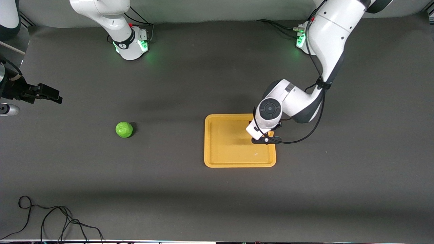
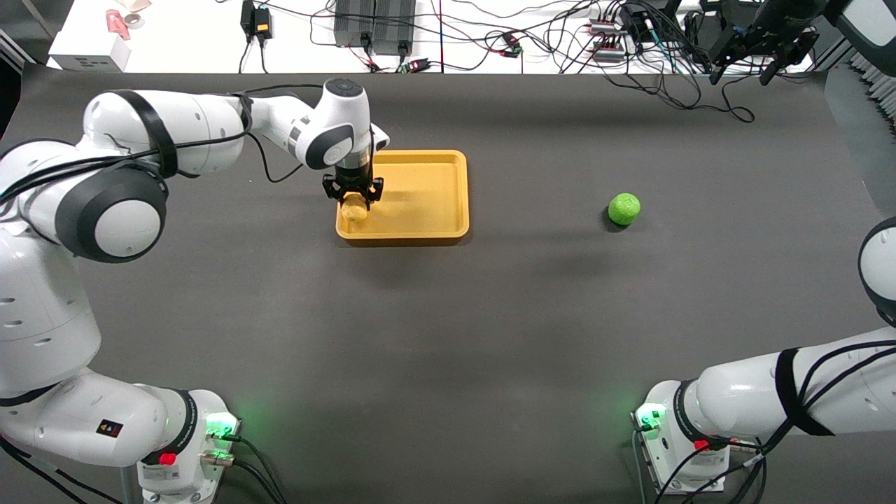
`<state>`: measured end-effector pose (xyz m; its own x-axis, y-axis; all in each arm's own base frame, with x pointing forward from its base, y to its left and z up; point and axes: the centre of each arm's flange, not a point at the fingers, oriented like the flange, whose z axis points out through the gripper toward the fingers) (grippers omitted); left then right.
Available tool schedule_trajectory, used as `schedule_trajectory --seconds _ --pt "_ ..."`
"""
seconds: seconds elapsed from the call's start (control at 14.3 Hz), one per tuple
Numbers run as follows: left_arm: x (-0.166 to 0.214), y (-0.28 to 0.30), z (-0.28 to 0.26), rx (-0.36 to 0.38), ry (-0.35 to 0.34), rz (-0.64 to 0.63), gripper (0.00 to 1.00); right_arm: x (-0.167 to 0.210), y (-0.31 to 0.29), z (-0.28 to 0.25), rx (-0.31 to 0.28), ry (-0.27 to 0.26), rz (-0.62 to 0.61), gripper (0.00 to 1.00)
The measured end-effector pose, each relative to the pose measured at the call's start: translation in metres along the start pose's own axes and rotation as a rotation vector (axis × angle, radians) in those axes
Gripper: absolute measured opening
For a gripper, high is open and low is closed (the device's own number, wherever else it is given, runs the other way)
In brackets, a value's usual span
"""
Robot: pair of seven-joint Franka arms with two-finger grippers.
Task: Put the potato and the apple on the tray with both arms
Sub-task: 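Carry the potato with the left gripper onto the tray, then open the left gripper and withdraw while the right gripper reaches the apple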
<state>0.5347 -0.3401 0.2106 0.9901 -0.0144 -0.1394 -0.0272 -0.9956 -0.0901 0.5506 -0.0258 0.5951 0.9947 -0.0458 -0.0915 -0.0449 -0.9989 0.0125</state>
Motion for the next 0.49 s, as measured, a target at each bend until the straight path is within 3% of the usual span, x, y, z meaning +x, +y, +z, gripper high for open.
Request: schedule_trajectory --seconds 0.28,0.49 --pt "0.0030 -0.0010 0.0028 0.000 0.007 0.000 0.70 0.0000 -0.0010 -0.0001 0.000 0.000 -0.003 1.00" --pt "0.0055 -0.0010 -0.0010 -0.003 0.015 -0.004 0.99 0.0009 -0.0043 -0.0009 -0.001 0.018 -0.011 1.00"
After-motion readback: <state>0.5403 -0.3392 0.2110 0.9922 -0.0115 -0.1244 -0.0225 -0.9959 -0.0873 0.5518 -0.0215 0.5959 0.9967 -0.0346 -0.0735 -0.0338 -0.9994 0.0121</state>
